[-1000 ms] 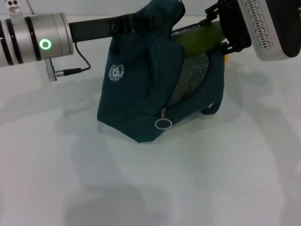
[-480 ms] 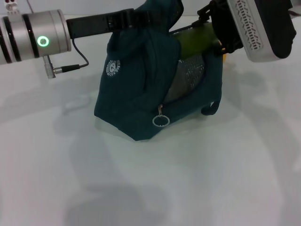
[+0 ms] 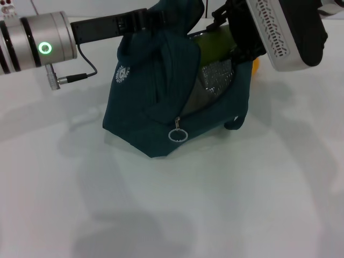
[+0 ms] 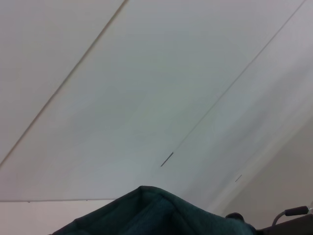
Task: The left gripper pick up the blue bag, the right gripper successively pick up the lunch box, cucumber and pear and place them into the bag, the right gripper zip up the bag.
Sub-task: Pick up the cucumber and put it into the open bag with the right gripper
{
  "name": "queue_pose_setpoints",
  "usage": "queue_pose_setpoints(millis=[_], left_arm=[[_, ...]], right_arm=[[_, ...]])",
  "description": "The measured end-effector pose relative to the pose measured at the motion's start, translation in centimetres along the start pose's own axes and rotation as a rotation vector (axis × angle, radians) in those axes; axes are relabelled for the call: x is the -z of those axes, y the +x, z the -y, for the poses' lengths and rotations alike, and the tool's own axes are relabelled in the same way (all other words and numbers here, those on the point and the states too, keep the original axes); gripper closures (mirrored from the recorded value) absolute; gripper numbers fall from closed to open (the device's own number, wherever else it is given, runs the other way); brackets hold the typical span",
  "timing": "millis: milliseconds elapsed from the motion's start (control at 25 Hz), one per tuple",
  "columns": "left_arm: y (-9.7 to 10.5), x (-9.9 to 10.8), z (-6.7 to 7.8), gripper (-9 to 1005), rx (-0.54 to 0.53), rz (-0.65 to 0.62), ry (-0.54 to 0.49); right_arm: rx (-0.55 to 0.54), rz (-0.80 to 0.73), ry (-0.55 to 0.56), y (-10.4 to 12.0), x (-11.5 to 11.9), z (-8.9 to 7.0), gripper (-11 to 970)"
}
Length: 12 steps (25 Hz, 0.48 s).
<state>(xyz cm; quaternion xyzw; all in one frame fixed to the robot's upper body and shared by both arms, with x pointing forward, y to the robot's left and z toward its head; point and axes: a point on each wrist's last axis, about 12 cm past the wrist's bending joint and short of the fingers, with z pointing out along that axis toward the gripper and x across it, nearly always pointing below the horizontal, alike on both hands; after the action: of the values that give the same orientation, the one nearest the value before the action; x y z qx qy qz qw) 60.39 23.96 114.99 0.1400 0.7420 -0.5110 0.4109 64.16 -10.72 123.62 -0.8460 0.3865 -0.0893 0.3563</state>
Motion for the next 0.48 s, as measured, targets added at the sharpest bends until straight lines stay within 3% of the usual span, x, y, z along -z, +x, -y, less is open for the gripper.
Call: queue_pose_setpoints(millis=[480], left_arm=[[0.40, 0.24, -0.23, 930, 0.012, 0.005, -0.012]], right_arm=[[0.004, 0.003, -0.013, -0.44, -0.29, -0.19, 288]])
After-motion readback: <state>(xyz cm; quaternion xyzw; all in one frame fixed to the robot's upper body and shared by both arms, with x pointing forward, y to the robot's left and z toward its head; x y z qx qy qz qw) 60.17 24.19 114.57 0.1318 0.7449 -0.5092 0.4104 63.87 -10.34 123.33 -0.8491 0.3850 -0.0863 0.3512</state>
